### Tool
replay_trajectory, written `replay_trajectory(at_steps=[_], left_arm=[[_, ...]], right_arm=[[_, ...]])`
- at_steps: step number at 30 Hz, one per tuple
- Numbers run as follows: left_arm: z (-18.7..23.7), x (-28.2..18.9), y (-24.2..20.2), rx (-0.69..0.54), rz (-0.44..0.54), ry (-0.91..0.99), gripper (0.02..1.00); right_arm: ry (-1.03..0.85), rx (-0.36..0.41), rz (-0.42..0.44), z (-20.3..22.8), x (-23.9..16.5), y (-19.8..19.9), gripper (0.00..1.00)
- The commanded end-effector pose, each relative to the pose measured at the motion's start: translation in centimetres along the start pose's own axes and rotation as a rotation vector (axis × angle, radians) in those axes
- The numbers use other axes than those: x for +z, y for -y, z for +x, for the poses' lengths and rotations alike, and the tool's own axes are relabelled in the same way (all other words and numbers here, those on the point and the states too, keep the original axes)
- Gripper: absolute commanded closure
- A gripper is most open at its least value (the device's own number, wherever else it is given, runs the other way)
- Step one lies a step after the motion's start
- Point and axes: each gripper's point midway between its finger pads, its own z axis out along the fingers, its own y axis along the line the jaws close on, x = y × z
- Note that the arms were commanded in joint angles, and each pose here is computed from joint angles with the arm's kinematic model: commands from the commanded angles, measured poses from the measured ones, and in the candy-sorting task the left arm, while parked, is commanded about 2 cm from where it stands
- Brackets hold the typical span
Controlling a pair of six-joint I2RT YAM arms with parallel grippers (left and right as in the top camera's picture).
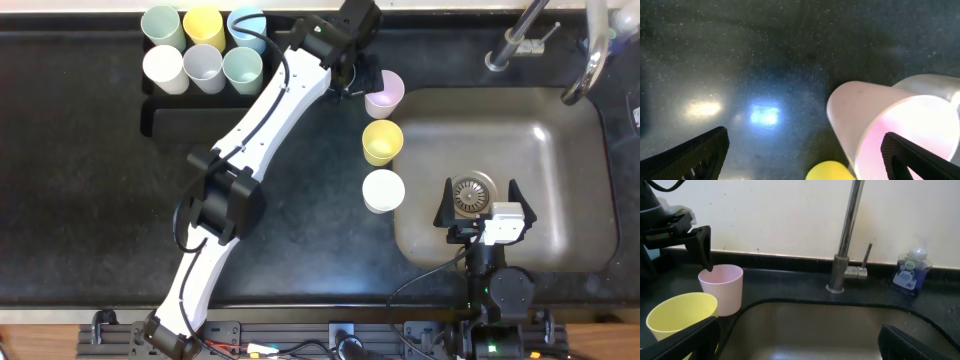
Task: Store Cups
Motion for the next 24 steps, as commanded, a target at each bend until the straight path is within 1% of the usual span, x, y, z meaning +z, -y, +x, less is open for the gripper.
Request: replay_trajectory(at_steps=[1, 10, 11, 12, 13, 15, 16, 17, 24], left_arm=[[-0.1, -0.2, 1.2, 0.001, 0.035, 0.008, 0.018], [0.7, 1.1, 0.8, 0.0, 0.018, -0.032, 0.029], [0.6, 1.1, 0.8, 0.0, 0.018, -0.031, 0.156], [0.6, 1.1, 0.7, 0.0, 0.017, -0.027, 0.424], [0.5, 1.1, 0.7, 0.0, 0.017, -0.026, 0.654], [0.5, 1.1, 0.7, 0.0, 0.016, -0.026, 0.906], [0.6, 1.1, 0.7, 0.0, 0.017, -0.027, 0.974], [0.6, 1.1, 0.7, 0.0, 0.017, -0.027, 0.982], [-0.2, 1.1, 1.1, 0.0, 0.034, 0.003, 0.982]], right_arm=[[0.002, -0.003, -0.003, 0.3, 0.0, 0.0, 0.005], [0.002, -0.004, -0.003, 0.3, 0.0, 0.0, 0.005], [0.002, -0.003, -0.003, 0.3, 0.0, 0.0, 0.003], [0.002, -0.003, -0.003, 0.3, 0.0, 0.0, 0.005], [0.002, -0.003, -0.003, 0.3, 0.0, 0.0, 0.005], [0.002, -0.003, -0.003, 0.3, 0.0, 0.0, 0.007], [0.002, -0.004, -0.003, 0.3, 0.0, 0.0, 0.007], [0.002, -0.004, -0.003, 0.3, 0.0, 0.0, 0.003], [0.002, -0.004, -0.003, 0.3, 0.0, 0.0, 0.005]])
